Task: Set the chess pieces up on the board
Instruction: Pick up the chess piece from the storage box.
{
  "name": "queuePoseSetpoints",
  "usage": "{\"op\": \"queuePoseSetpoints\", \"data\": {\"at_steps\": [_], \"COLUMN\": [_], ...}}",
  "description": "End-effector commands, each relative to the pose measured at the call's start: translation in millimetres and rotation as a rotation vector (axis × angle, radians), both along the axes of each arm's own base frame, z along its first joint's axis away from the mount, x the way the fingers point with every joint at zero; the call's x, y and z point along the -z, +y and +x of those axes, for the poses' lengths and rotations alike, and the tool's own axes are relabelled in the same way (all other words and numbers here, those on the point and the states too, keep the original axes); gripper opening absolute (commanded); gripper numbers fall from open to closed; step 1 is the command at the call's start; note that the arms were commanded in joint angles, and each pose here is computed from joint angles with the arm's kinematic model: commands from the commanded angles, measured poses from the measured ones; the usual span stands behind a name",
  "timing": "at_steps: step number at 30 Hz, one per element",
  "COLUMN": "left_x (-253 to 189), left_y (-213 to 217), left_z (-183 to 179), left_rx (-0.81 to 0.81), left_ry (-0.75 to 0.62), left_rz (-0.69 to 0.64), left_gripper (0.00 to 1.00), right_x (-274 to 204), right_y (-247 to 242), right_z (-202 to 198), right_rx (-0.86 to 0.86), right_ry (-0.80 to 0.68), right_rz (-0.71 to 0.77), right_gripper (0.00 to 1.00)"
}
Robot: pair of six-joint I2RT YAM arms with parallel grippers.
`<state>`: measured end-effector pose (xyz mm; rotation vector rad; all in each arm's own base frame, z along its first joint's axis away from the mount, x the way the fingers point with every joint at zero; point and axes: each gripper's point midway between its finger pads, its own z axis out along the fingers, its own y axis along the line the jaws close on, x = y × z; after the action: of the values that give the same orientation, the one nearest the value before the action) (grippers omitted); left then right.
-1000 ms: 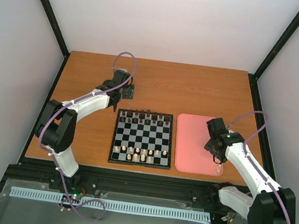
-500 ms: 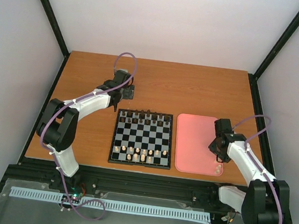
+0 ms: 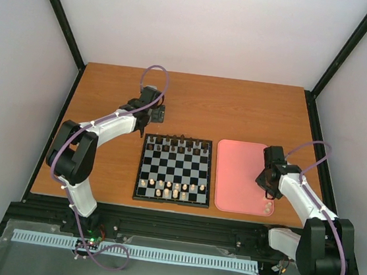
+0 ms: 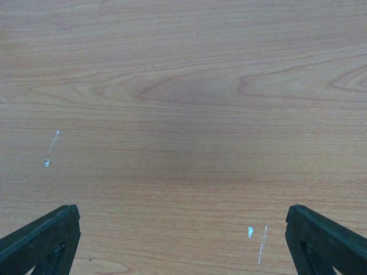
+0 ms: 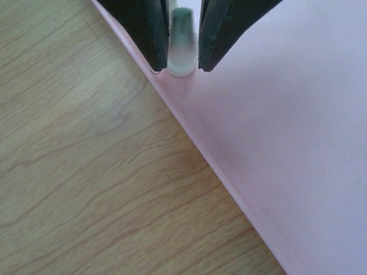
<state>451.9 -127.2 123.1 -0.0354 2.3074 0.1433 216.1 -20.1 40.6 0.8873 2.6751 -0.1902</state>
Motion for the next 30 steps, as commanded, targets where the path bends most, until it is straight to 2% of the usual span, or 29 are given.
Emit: {"op": "queuePoseSetpoints", "data": {"at_steps": [1,5,9,16,24,30], "left_x": [-12,-11,-12,-15,-19,-18], "left_y": [-5,-5,-4,-3,-1,0], "left_z": [9,9,9,8,6,7], "left_rx": [0.006,0.005,0.003,-0.001,-0.003,-0.008], "left_ry": [-0.036,-0.033,-0.035,-0.039,-0.047,-0.045], "left_rz": [0.005,0.006,0.008,0.012,0.015,0.027], "left_gripper": [1.00,1.00,1.00,1.00,1.00,1.00], "right_x": [2,2,-2,-33,-59,-92], "right_y": [-3,-1,3,27,65,114], "right_z": [1,2,7,31,41,43], "right_rx": [0.005,-0.008,-0.033,-0.195,-0.370,-0.596], "right_ry": [-0.005,-0.017,-0.052,-0.163,-0.221,-0.231], "right_rz": [-0.006,0.005,0.019,0.108,0.235,0.194], "right_gripper": [0.14,0.03,0.03,0.03,0.03,0.03]}}
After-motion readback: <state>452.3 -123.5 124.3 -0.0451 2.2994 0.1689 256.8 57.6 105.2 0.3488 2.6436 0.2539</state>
